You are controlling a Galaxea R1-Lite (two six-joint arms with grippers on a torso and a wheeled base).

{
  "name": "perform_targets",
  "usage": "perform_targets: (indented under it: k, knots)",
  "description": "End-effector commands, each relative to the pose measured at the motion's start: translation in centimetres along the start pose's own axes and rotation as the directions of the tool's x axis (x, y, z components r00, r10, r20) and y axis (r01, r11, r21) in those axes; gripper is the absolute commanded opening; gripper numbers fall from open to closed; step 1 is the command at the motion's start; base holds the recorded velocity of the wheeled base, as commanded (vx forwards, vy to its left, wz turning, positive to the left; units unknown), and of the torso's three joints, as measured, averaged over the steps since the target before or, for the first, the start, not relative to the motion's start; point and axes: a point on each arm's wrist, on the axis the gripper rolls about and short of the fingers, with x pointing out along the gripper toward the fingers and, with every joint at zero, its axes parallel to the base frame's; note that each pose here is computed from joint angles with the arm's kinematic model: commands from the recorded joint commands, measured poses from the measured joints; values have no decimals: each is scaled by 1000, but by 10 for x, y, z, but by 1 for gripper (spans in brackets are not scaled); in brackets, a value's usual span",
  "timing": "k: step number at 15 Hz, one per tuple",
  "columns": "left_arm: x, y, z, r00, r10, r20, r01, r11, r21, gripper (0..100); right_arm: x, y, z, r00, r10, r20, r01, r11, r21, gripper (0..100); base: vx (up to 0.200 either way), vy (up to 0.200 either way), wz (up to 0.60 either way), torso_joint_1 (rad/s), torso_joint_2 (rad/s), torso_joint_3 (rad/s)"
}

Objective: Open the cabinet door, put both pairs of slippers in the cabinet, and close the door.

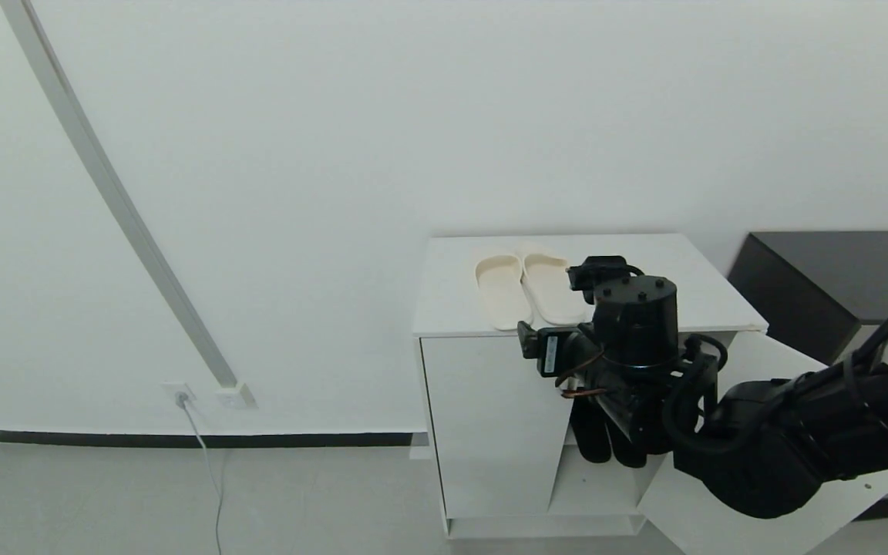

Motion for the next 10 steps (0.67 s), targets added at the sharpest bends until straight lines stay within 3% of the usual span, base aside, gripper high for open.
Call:
perform_targets:
  k: [1, 10]
  knots:
    - [0, 0, 0, 1000, 0, 0, 0, 1000, 0, 0, -1, -1, 0, 1000, -1, -2, 1, 1000, -3, 100, 200, 0, 0, -2, -2, 2]
    - [0, 0, 0, 1000, 0, 0, 0, 1000, -1, 0, -4, -6, -15, 999, 0, -41, -1, 1000, -19, 100, 200, 0, 0, 6, 1, 1]
